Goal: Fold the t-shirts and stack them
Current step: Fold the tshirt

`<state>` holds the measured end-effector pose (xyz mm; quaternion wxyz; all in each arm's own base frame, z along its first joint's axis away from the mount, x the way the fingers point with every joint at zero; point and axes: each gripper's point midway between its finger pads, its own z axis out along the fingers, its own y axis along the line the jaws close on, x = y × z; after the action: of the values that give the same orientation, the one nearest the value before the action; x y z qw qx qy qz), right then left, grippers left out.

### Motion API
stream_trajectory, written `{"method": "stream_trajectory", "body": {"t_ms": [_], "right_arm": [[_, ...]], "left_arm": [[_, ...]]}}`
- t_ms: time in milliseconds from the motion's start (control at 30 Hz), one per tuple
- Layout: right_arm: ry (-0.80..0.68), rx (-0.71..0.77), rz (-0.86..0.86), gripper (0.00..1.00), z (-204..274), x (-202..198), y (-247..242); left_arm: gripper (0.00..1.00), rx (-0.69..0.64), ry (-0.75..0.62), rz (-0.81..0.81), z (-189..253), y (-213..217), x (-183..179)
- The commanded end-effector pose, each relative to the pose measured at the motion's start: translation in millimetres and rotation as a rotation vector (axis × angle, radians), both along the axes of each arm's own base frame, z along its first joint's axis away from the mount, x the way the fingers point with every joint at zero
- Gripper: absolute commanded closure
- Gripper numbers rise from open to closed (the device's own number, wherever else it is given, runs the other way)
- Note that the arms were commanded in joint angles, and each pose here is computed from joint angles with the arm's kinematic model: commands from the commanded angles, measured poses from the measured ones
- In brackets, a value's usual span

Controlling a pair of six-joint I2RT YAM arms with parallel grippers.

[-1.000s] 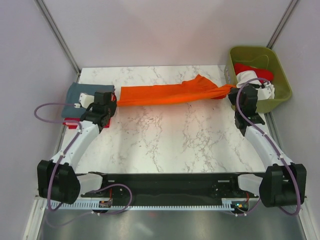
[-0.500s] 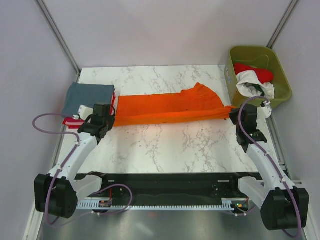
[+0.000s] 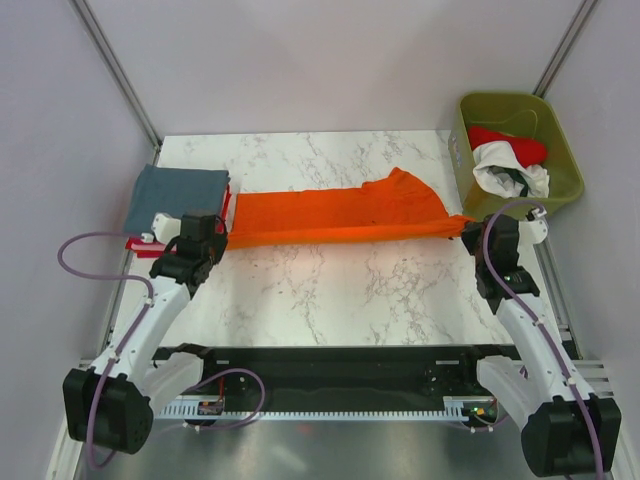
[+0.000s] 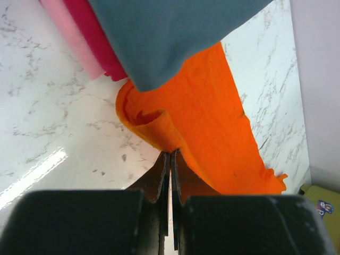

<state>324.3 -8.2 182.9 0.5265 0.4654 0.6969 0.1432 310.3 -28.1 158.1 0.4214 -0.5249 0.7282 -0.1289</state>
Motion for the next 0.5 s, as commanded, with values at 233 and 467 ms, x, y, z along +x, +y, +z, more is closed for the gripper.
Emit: {"method": "stream_trajectory", "body": {"t_ms": [233,467], "right_arm": [[-0.033,0.043,-0.046,1.00,-9,-26,-5],[0.038,0.061,-0.046,1.00,-39,-43,-4]], "left_arm": [[0.98,0.028,0.029,0.025,-27,13,-30],[0.98,-0.003,0.060,-0.002,-46,7,-42]]}}
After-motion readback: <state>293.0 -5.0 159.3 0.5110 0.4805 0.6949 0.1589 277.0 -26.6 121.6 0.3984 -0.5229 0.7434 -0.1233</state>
